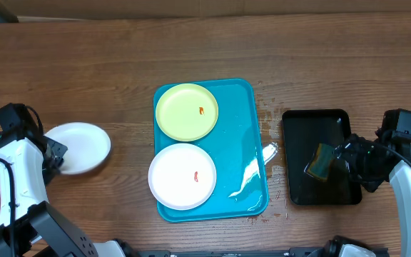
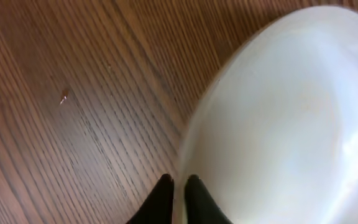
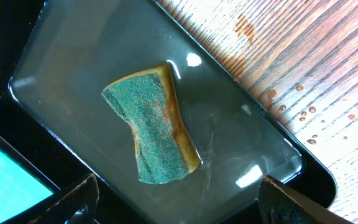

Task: Clean dirty plates on tray and stack at the side
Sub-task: 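Set the white plate down on the table left of the tray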

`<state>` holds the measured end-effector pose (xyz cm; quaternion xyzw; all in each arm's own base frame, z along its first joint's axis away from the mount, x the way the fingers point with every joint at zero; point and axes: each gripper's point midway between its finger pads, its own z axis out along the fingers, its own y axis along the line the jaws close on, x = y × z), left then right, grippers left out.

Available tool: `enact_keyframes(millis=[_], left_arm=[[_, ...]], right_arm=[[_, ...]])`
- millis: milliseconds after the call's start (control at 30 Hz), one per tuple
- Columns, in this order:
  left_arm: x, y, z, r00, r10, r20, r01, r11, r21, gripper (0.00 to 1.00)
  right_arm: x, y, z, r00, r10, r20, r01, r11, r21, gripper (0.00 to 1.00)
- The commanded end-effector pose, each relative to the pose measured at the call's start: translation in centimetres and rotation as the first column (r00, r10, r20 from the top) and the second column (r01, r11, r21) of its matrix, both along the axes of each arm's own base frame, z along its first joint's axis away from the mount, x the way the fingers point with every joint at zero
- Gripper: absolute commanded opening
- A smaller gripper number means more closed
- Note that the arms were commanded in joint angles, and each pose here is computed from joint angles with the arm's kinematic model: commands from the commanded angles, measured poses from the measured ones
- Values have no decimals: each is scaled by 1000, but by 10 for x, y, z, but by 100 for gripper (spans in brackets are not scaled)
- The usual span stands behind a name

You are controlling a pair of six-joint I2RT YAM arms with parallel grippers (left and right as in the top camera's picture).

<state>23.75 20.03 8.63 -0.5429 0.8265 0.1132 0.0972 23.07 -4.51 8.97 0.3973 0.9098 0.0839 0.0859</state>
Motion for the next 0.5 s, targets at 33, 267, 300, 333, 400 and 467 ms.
enact_keyframes(millis=[33,267,300,333,400,467], left_arm=[[20,-10,10,991,-115,74,119,992,-52,30],[66,-66,46,873,-387,298,453,869,-199,52],[72,-83,51,832,-447,330,527,823,-214,52],[75,-99,54,795,-497,348,586,778,-227,52],[77,-137,54,716,-593,368,692,673,-261,53],[71,-174,50,628,-696,349,778,559,-285,51]], right_arm=[[6,-2,7,1000,2,29,-2,1000,-4,84],[7,2,7,999,17,38,-17,1000,12,84],[9,5,8,998,44,50,-46,999,24,84],[10,8,9,996,67,61,-69,997,34,84],[14,16,11,988,125,92,-131,989,66,84],[17,29,16,971,193,141,-210,971,112,83]])
